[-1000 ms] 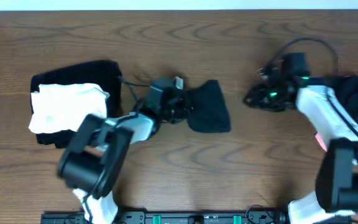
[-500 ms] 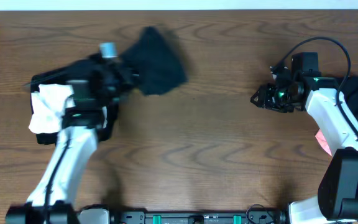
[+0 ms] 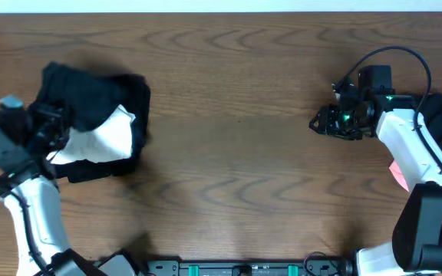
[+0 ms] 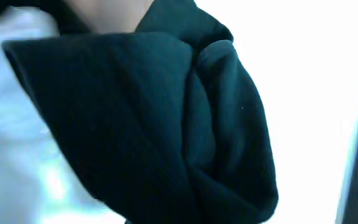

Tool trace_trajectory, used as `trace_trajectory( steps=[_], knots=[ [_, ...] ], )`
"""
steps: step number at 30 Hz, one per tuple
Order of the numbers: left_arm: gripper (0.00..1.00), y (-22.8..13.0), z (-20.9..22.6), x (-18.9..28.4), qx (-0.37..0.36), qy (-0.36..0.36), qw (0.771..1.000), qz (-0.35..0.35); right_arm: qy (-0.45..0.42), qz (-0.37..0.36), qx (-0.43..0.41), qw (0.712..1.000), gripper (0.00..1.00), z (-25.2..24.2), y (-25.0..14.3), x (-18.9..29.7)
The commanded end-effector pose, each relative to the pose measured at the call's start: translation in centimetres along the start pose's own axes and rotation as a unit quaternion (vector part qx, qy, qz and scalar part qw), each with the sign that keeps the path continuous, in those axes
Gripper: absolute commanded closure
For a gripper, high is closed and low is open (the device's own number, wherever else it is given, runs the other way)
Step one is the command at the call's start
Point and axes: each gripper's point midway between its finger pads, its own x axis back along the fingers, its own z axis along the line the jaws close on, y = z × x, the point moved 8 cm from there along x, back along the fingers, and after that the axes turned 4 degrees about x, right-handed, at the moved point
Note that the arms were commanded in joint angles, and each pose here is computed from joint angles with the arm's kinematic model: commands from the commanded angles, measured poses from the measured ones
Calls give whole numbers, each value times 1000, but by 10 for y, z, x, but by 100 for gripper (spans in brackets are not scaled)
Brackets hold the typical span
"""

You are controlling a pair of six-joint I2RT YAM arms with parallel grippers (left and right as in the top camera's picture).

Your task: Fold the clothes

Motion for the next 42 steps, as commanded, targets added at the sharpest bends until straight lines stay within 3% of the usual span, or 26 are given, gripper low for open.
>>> trace_trajectory(
  steps=[1, 6, 11, 13, 14, 15, 16, 23, 30, 35, 38, 42],
  knots=[
    [94, 6, 30, -5, 24, 66, 998, -6, -11, 1, 13, 1000, 53, 1, -2, 0],
    [94, -1, 85, -22, 91, 160, 983, 25, -13, 3, 12, 1000, 54, 0, -3, 0],
    [92, 2, 93, -26, 90, 167, 981, 28, -13, 3, 12, 1000, 54, 0, -3, 0],
    [69, 5, 88, -23, 70, 156, 985, 22, -13, 3, 12, 1000, 55, 0, -3, 0],
    [22, 8, 80, -17, 51, 140, 989, 20, -13, 3, 12, 1000, 55, 0, -3, 0],
    [6, 9, 76, -13, 46, 131, 990, 20, -13, 3, 12, 1000, 55, 0, -3, 0],
    [2, 10, 70, -8, 40, 117, 992, 18, -13, 3, 13, 1000, 55, 0, -2, 0],
    [2, 8, 21, 42, -3, 17, 1000, -7, -13, 2, 13, 1000, 55, 0, -2, 0],
    [2, -27, -21, 90, -73, -46, 996, -18, -13, 2, 13, 1000, 52, 0, -2, 0],
    [2, -66, -41, 88, -176, -110, 975, 78, -11, -9, 17, 1000, 52, 1, 1, 0],
    [2, -95, -48, 78, -255, -131, 948, 135, 5, -26, 24, 999, 53, 5, 7, 2],
    [2, -125, -50, 61, -330, -93, 927, 150, 39, -50, 37, 997, 53, 16, 10, 15]
  ],
)
